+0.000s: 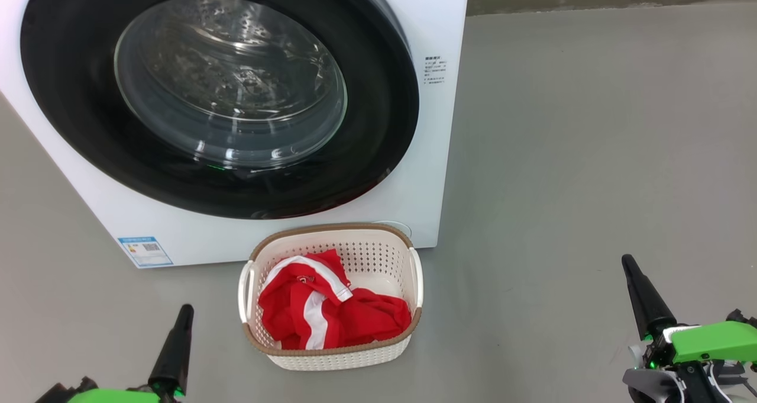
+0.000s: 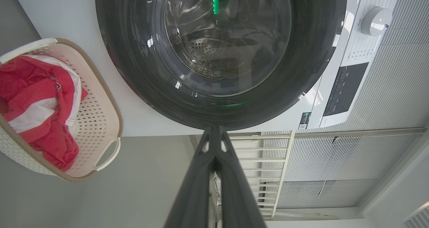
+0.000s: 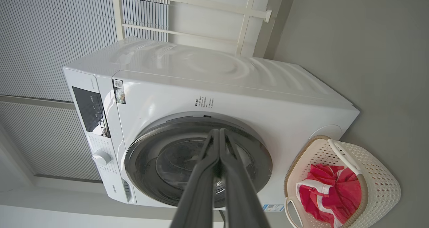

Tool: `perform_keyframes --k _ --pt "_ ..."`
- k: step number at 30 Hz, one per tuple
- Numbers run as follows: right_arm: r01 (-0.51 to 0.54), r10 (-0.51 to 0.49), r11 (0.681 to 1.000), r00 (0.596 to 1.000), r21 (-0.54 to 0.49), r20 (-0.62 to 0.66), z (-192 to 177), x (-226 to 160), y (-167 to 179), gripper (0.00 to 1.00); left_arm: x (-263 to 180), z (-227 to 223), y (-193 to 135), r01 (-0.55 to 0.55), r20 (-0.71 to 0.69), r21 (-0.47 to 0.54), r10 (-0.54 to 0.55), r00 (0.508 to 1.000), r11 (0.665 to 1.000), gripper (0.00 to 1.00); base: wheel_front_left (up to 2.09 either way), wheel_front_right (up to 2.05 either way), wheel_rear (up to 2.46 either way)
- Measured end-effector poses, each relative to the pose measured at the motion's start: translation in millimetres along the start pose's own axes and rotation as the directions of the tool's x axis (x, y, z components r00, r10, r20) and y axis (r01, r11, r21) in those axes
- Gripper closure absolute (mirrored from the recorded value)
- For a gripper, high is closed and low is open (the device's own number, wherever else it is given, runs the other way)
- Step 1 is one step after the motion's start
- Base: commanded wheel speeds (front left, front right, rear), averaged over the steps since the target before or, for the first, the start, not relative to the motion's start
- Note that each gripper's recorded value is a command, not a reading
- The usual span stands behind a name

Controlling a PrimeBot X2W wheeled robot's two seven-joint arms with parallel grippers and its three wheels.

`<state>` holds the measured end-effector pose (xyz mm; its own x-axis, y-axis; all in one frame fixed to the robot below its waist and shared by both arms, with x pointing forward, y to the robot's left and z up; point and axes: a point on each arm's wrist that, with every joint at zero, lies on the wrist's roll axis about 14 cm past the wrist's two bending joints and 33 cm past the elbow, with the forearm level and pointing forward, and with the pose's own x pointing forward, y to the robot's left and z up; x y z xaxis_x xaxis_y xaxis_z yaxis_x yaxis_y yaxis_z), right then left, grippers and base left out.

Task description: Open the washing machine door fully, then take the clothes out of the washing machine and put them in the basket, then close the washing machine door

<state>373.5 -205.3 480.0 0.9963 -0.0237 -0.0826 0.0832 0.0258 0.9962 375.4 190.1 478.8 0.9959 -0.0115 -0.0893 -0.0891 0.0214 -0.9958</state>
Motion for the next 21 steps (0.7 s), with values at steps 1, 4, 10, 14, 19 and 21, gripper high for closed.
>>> perform_keyframes --k 1,4,10,14,19,21 --pt "-0.002 0.003 1.000 1.000 0.008 -0.001 -0.1 0.7 0.8 1.00 1.2 -0.8 -1.7 0.005 -0.006 -0.012 -0.005 1.000 1.000 1.00 0.00 0.00 0.00" --pt "-0.011 0.011 1.000 1.000 0.029 -0.003 -0.6 2.4 3.3 1.00 1.9 -0.8 -3.0 0.010 -0.005 -0.030 -0.010 1.000 1.000 1.00 0.00 0.00 0.00" --pt "-0.011 0.011 0.999 1.000 0.034 -0.001 -0.1 2.4 3.2 1.00 1.9 -0.8 -3.0 0.010 -0.005 -0.030 -0.010 1.000 1.000 1.00 0.00 0.00 0.00" --pt "-0.011 0.011 0.999 1.000 0.034 -0.001 -0.1 2.4 3.3 1.00 1.9 -0.8 -3.0 0.010 -0.005 -0.030 -0.010 1.000 1.000 1.00 0.00 0.00 0.00" --pt "-0.011 0.011 0.999 1.000 0.034 -0.001 0.1 2.4 3.3 1.00 1.9 -0.7 -3.0 0.010 -0.005 -0.030 -0.010 1.000 1.000 1.00 0.00 0.00 0.00" --pt "-0.011 0.011 0.999 1.000 0.034 -0.001 0.0 2.4 3.3 1.00 1.9 -0.8 -3.0 0.010 -0.005 -0.030 -0.010 1.000 1.000 1.00 0.00 0.00 0.00"
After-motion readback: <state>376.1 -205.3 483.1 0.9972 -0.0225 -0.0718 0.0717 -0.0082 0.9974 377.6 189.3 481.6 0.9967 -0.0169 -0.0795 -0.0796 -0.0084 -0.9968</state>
